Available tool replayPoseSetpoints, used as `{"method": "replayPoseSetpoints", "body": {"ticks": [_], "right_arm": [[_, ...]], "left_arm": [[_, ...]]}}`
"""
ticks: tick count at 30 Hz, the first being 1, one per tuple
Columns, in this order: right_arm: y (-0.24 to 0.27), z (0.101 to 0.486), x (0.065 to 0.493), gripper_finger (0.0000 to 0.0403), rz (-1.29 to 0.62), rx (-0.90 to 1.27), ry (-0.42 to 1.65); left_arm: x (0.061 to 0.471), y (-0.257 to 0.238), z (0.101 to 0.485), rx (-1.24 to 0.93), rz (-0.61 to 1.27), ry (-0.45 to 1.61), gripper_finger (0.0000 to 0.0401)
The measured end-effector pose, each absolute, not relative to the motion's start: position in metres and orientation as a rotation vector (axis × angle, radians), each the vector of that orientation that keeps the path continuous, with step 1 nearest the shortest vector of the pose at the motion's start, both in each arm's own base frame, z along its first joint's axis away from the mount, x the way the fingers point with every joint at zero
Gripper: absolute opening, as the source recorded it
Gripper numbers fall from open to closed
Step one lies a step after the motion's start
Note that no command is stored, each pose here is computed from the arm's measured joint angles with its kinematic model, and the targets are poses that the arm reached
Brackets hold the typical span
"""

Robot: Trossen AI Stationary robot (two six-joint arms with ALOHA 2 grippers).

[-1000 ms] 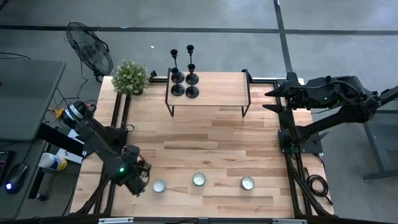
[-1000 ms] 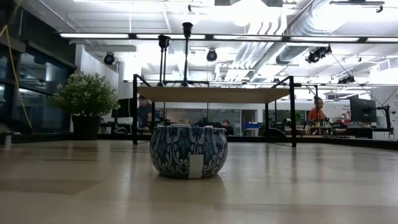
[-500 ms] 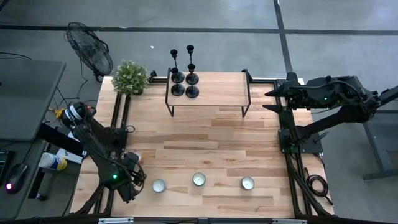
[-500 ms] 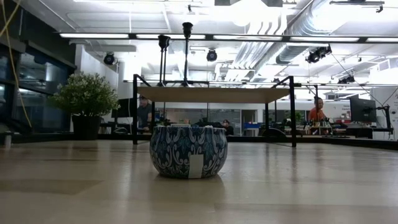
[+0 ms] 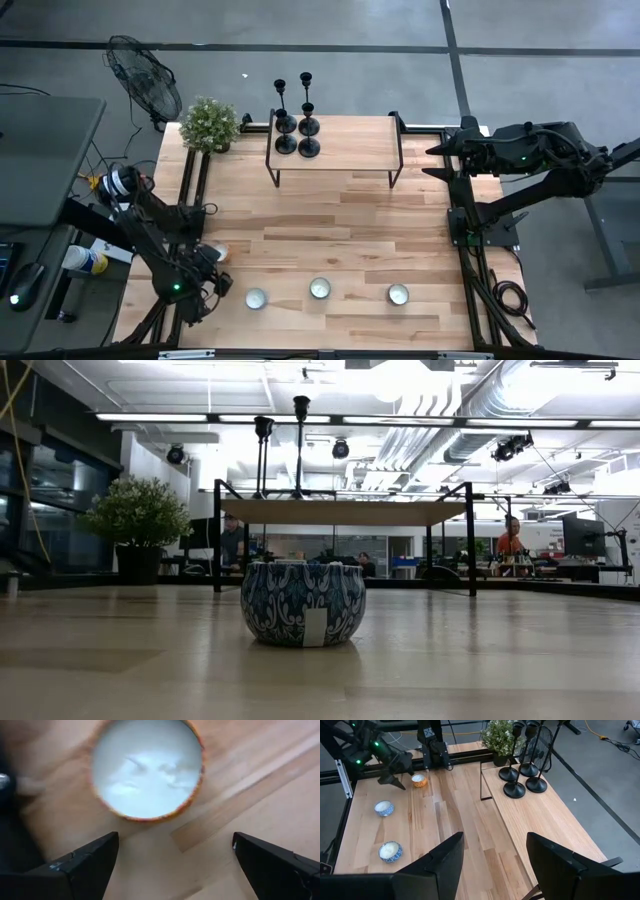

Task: Pick & Place candle stick holders
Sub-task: Put the orange scented candle on the shelf

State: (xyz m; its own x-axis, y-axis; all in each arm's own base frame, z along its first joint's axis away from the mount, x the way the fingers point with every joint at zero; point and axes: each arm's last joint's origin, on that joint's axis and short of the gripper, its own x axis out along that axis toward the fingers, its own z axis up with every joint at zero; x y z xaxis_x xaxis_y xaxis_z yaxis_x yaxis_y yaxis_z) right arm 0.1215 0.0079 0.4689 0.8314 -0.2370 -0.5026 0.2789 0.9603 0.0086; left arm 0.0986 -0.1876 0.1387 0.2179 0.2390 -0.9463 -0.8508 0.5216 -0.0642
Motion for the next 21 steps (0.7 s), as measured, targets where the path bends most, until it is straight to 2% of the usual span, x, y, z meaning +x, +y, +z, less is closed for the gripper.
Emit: {"method": "replayPoseSetpoints", "body": {"ticks": [5, 21], "right_arm": [[0.008, 0.469, 0.122, 0.0208, -0.273, 0.083, 0.522], [0.008, 0.469, 0.122, 0.0208, -0.274, 0.083, 0.522]], "left_arm": [[0.098, -0.185, 0.120, -0.631, 0.846, 1.079, 0.0381], [0.093, -0.169, 0.110, -0.510, 0.871, 0.981, 0.0381]]}}
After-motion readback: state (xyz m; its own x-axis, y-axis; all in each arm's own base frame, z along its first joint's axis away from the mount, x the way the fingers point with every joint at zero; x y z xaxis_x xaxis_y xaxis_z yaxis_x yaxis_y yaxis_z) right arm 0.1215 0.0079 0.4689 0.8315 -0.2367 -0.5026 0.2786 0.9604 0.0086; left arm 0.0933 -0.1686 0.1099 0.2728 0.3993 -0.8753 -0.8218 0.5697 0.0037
